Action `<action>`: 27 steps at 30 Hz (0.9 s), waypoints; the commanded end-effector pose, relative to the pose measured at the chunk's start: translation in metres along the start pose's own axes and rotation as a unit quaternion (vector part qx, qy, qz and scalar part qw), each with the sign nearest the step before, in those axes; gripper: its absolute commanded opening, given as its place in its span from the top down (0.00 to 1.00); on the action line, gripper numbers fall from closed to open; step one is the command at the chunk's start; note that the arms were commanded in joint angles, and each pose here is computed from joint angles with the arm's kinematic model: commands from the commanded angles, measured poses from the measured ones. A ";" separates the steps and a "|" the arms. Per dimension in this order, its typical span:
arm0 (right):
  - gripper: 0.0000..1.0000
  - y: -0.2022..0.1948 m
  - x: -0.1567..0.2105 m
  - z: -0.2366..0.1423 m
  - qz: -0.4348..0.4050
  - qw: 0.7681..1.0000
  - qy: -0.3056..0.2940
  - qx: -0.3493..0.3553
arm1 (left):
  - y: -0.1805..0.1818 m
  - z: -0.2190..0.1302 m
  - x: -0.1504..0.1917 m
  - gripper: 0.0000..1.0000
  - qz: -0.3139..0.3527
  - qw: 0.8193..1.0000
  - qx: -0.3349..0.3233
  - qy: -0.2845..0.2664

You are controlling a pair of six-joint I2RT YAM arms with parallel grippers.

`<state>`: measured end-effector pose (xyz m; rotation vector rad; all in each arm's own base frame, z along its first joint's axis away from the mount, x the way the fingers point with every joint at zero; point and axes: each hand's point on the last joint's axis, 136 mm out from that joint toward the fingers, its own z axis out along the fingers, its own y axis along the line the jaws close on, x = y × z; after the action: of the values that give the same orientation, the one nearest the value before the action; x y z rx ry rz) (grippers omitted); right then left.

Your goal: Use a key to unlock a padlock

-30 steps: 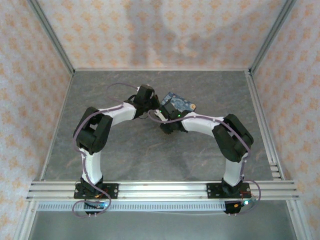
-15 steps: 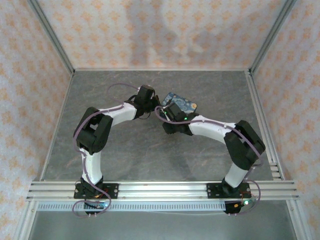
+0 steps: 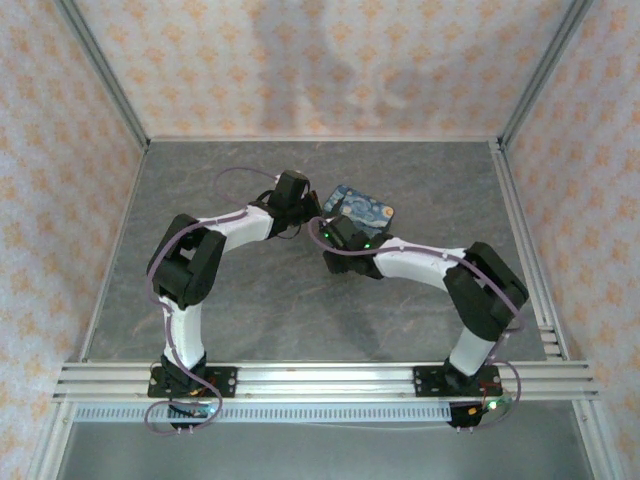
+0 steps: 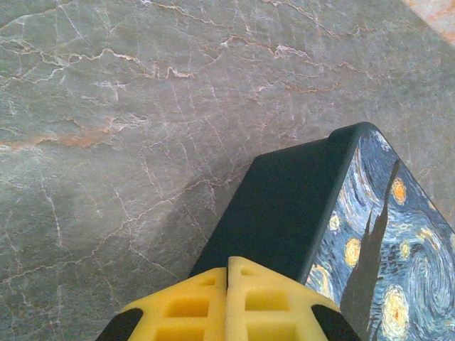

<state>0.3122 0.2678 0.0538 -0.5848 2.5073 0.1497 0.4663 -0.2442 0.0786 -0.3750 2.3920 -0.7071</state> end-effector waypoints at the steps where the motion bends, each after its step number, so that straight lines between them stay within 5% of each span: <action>1: 0.56 -0.004 0.002 0.015 0.014 1.000 0.007 0.026 | 0.029 0.003 0.042 0.98 0.005 0.997 -0.048 0.066; 14: 0.74 -0.013 0.004 0.039 0.014 0.998 0.006 0.067 | 0.029 0.003 0.042 0.99 0.004 0.997 -0.044 0.067; 19: 0.99 -0.018 0.002 0.041 0.003 0.996 0.008 0.084 | 0.029 0.003 0.043 0.99 0.004 0.997 -0.044 0.067; 27: 1.00 -0.020 -0.008 0.019 -0.113 0.990 -0.009 0.082 | 0.032 0.005 0.046 1.00 0.007 0.996 -0.044 0.075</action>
<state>0.3364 0.2642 0.0294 -0.6393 2.4567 -0.0506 0.4655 -0.2441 0.0776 -0.3744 2.3951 -0.7070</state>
